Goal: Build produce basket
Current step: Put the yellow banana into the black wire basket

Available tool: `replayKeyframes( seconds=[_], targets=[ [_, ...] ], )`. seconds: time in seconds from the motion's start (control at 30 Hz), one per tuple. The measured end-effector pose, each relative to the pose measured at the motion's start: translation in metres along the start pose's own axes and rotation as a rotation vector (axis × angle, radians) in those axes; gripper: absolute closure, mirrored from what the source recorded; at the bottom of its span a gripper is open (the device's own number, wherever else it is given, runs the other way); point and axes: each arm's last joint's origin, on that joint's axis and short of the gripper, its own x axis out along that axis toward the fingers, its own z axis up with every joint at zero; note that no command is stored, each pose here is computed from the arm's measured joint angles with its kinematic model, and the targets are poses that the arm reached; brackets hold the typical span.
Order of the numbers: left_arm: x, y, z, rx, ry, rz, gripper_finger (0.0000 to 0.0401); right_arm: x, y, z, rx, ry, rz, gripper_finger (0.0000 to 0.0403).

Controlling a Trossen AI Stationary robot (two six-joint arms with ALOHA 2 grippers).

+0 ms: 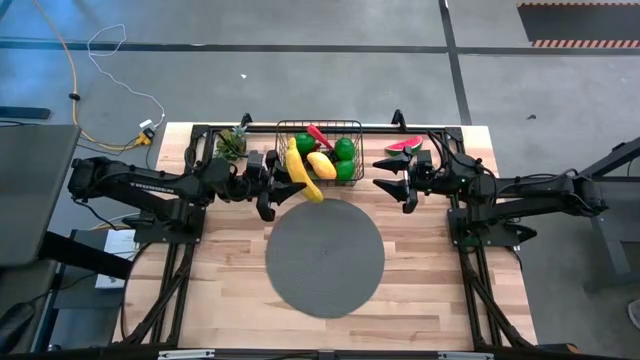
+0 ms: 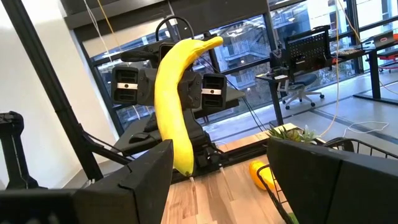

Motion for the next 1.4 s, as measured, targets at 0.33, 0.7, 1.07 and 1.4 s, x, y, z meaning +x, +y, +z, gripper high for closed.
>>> replayKeyframes(
  seconds=[0.33, 0.7, 1.07, 1.4],
  targets=[
    [0.001, 0.001, 0.001, 0.057, 0.001, 0.009, 0.0265, 0.0, 0.0, 0.0, 0.0, -0.003, -0.01, 0.016],
    [0.044, 0.043, 0.048, 0.181, 0.328, 0.337, 0.0265, 0.0, -0.001, 0.0, 0.0, -0.008, -0.041, 0.016],
    [0.079, 0.117, 0.024, 0.266, 0.78, 0.605, 0.0265, 0.0, -0.002, -0.001, 0.0, 0.001, -0.044, 0.016],
    [0.083, 0.147, -0.026, 0.255, 1.031, 0.706, 0.0258, 0.0, -0.002, -0.001, 0.0, 0.004, -0.044, 0.016]
  ],
)
